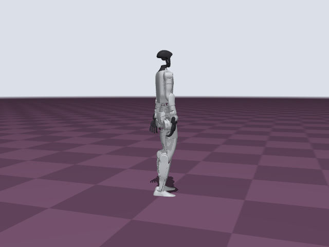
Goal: In place motions
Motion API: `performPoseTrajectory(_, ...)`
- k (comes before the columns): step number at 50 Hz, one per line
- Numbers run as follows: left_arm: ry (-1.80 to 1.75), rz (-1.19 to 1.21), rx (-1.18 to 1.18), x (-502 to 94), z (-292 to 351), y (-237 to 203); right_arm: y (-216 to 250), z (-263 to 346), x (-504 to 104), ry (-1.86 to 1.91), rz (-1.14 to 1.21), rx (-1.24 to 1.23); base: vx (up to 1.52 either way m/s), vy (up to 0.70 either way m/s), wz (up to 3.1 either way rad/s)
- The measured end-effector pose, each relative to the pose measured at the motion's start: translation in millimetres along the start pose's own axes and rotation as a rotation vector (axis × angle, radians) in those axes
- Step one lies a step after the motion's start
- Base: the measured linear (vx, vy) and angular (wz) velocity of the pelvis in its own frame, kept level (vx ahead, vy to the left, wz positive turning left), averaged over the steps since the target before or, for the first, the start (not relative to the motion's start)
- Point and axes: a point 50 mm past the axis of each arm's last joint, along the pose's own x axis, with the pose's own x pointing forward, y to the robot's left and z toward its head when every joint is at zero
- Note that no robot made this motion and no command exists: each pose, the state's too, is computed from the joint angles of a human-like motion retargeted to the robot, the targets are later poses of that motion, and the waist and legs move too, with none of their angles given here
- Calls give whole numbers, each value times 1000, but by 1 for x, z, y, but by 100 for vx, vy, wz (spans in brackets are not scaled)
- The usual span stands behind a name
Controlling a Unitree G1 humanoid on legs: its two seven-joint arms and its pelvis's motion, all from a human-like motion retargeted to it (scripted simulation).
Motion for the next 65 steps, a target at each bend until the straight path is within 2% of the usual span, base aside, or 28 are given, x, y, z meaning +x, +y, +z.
performPoseTrajectory(5, -28, 15, 34, -2, 12, 3, 2, -1, 0, 8, 1, -41, -2, -4, -44)
performPoseTrajectory(15, -90, 55, 140, -7, 36, 8, -3, -15, -2, 45, -2, 86, -6, -6, -130)
performPoseTrajectory(23, -109, 59, 131, -11, 47, 11, -43, -1, -16, -50, -120, 210, -21, -1, -242)
performPoseTrajectory(32, -139, 80, 15, -16, 51, 26, -89, 39, -38, -229, -271, 220, -28, 10, -289)
performPoseTrajectory(37, -181, 110, -11, -26, 65, 41, -99, 34, -43, -269, -363, 354, -24, 18, -161)
performPoseTrajectory(43, -291, 181, 68, -46, 111, 50, -76, -28, -32, -125, -417, 702, -5, 12, -55)
performPoseTrajectory(50, -486, 106, 116, -62, 166, 16, -6, -84, -16, 86, -284, 1005, 5, -5, -12)
performPoseTrajectory(57, -536, 18, 218, -62, 179, -15, 22, -80, -7, 113, -165, 975, -2, 4, -7)
performPoseTrajectory(65, -459, 40, 307, -54, 166, -15, 4, -69, -9, 91, -145, 835, 0, 1, 44)
